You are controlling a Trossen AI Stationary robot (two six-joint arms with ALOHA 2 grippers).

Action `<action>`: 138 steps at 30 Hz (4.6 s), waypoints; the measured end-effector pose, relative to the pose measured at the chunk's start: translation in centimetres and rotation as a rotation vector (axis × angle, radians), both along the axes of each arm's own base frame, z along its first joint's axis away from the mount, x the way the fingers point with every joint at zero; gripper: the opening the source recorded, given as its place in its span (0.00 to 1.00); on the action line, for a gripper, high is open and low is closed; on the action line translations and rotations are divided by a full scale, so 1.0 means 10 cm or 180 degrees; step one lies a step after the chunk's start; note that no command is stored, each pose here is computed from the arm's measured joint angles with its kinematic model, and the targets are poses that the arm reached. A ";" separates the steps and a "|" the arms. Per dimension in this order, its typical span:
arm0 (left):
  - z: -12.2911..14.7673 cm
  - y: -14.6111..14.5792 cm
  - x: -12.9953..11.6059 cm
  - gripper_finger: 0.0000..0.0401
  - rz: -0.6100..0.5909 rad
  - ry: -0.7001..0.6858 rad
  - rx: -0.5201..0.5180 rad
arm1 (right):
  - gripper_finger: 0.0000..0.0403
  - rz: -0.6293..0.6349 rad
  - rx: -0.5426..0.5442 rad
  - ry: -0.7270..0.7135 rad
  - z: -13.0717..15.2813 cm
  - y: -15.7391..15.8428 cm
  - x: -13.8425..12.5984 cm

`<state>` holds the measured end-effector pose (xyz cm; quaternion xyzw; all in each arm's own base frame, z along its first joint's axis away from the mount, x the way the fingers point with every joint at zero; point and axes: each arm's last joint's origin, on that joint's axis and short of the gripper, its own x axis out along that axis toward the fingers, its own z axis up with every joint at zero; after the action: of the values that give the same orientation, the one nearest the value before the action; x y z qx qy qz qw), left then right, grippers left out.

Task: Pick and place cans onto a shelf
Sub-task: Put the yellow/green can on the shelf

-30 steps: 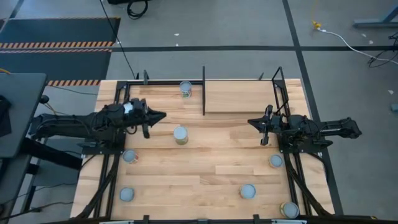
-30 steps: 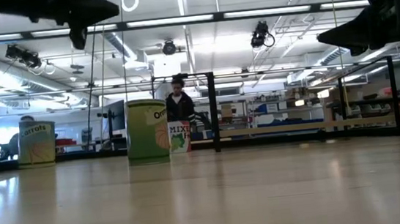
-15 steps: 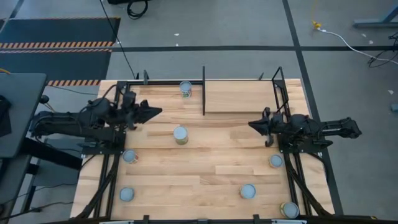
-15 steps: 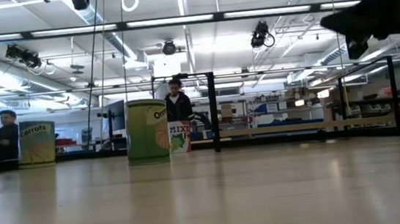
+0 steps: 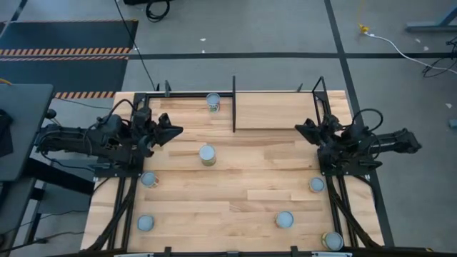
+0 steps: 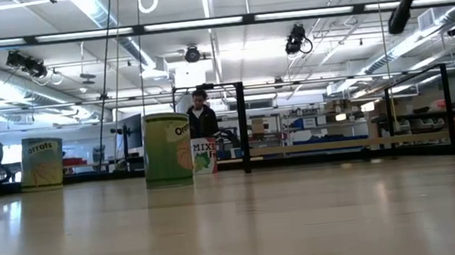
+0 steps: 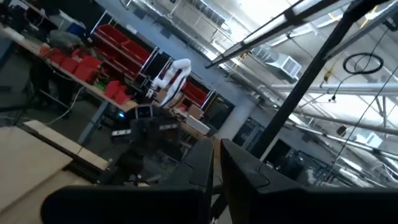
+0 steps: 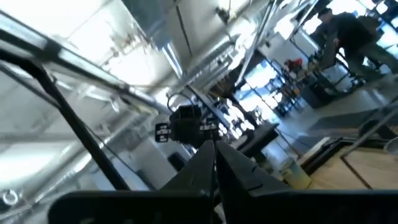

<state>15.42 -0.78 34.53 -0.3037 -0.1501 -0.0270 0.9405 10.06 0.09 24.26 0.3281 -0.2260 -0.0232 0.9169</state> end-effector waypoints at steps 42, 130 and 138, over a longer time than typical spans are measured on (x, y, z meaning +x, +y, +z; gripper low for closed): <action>-0.32 0.05 -0.18 0.09 -0.0376 0.1151 0.0484 | 0.97 0.0603 -0.1953 0.3903 -0.13 0.22 3.46; 0.10 0.12 -0.48 0.09 0.0410 0.1370 0.0399 | 0.79 -0.2276 -0.0077 0.3860 1.06 -0.86 1.82; 0.16 0.11 -0.22 0.09 0.0318 0.1120 0.0142 | 0.79 -0.2566 0.0344 0.4057 0.42 -1.60 1.55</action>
<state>13.19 0.37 36.16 -0.2749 0.0025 0.0699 0.9589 25.59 -15.93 28.44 0.1875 0.2469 -0.5531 0.7733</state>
